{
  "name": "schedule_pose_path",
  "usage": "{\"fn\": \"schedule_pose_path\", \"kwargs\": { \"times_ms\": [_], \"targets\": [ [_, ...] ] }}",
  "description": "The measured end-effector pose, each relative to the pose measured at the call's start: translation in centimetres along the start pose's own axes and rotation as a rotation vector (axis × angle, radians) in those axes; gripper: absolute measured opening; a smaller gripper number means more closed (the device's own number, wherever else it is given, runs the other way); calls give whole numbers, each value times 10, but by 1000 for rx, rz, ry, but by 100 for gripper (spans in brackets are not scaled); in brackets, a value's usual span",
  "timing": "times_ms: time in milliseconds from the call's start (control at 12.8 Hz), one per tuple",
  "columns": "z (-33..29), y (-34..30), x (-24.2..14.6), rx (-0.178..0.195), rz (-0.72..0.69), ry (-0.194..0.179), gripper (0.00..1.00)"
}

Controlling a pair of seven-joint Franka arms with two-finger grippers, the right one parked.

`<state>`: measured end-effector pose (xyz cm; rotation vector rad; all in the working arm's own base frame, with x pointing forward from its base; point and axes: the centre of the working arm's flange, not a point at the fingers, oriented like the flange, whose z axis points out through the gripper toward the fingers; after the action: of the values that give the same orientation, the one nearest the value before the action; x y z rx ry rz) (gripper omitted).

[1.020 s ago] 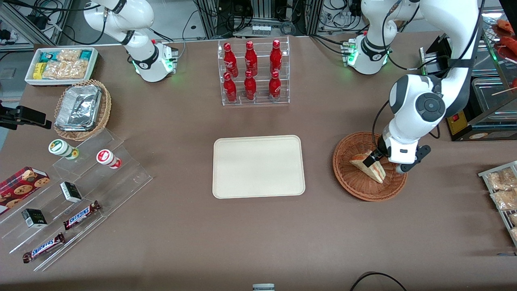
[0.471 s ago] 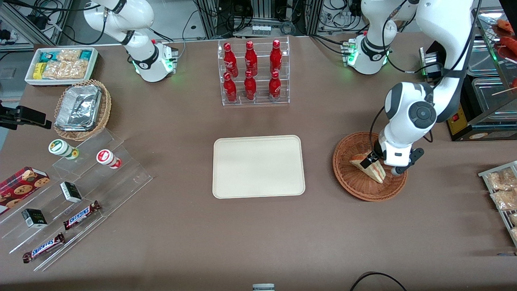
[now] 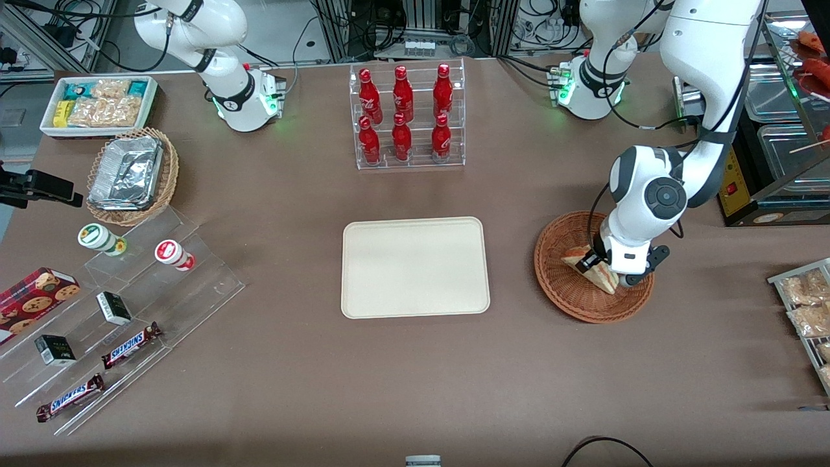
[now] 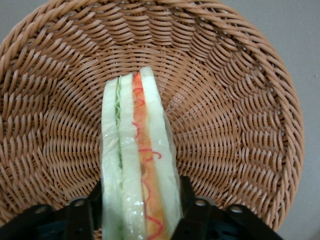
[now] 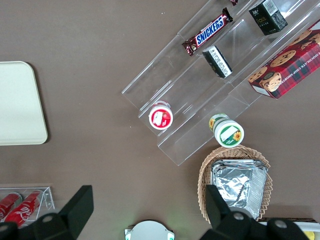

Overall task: Place sandwich from basket to tray
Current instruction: 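Lower the left gripper and close it on the sandwich, then lift the sandwich and carry it over the cream tray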

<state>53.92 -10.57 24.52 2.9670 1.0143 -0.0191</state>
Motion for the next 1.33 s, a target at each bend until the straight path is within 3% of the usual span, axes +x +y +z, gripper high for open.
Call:
{"fn": "schedule_pose_path", "kwargs": {
  "times_ms": [157, 392, 471, 627, 863, 1020, 1176, 1333],
  "targets": [
    [-9, 3, 3, 4, 19, 17, 37],
    [-67, 22, 8, 81, 64, 8, 31],
    [-101, 42, 3, 91, 91, 11, 30],
    [-160, 89, -26, 83, 168, 30, 19],
    [-200, 148, -85, 27, 280, 54, 19],
    [-189, 190, -133, 16, 372, 42, 19],
    [-152, 229, -179, 32, 469, 21, 19],
    [-109, 257, -206, 22, 577, 9, 19]
  ]
}}
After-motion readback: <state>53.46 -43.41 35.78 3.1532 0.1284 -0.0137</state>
